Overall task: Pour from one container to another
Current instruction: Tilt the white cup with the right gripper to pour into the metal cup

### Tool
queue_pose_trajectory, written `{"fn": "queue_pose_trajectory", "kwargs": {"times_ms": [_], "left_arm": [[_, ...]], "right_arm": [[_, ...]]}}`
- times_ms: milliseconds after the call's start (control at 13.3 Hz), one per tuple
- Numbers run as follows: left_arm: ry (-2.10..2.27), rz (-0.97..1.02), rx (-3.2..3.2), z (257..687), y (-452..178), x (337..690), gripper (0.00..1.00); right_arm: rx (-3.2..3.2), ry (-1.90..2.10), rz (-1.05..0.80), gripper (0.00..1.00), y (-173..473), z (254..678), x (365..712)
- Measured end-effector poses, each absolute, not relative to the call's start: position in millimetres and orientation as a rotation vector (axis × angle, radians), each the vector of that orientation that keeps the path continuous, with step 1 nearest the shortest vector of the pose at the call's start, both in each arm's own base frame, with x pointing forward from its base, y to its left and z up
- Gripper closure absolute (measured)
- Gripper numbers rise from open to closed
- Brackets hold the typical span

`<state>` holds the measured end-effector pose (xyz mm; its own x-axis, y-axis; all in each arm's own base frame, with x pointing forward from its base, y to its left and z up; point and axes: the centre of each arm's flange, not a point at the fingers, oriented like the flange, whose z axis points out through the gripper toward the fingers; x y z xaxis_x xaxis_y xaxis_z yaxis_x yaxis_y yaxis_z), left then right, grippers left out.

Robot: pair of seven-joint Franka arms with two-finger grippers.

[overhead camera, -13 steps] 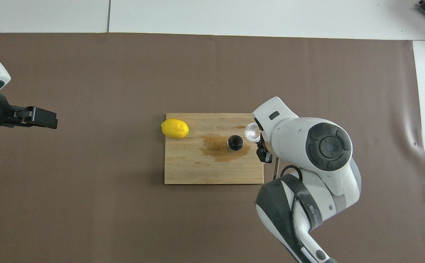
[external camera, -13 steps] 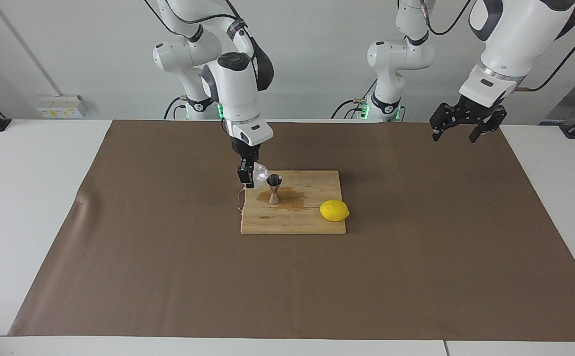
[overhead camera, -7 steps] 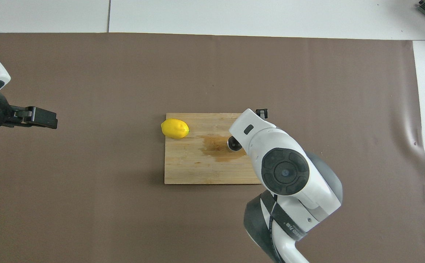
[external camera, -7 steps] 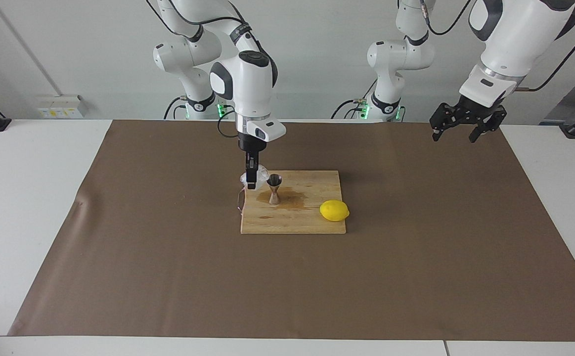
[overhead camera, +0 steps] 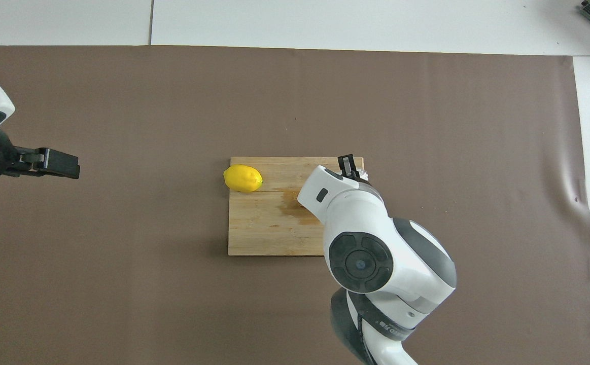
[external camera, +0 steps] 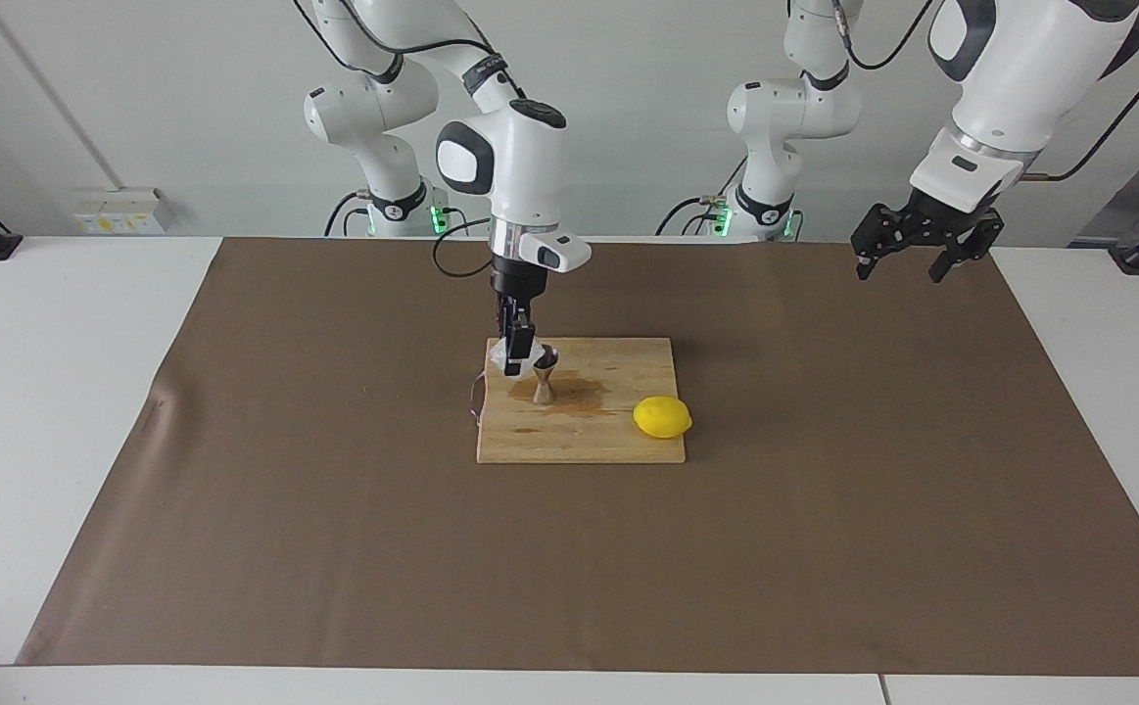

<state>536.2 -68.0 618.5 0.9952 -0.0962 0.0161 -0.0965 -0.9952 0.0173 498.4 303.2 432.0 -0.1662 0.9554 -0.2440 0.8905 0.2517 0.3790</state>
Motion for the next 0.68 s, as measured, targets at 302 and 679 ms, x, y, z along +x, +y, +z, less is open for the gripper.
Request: {"fn": "queue_pose_trajectory", "kwargs": {"times_ms": [302, 679], "left_arm": [[-0.151, 0.024, 3.120, 618.5, -68.0, 536.2, 0.00], [-0.151, 0.024, 3.120, 618.5, -68.0, 536.2, 0.00]], "right_arm": [[1.583, 2.098, 0.196, 0.50, 320.2, 427.1, 486.3], [1.491, 2.105, 0.193, 0.50, 321.3, 418.9, 482.3]]}}
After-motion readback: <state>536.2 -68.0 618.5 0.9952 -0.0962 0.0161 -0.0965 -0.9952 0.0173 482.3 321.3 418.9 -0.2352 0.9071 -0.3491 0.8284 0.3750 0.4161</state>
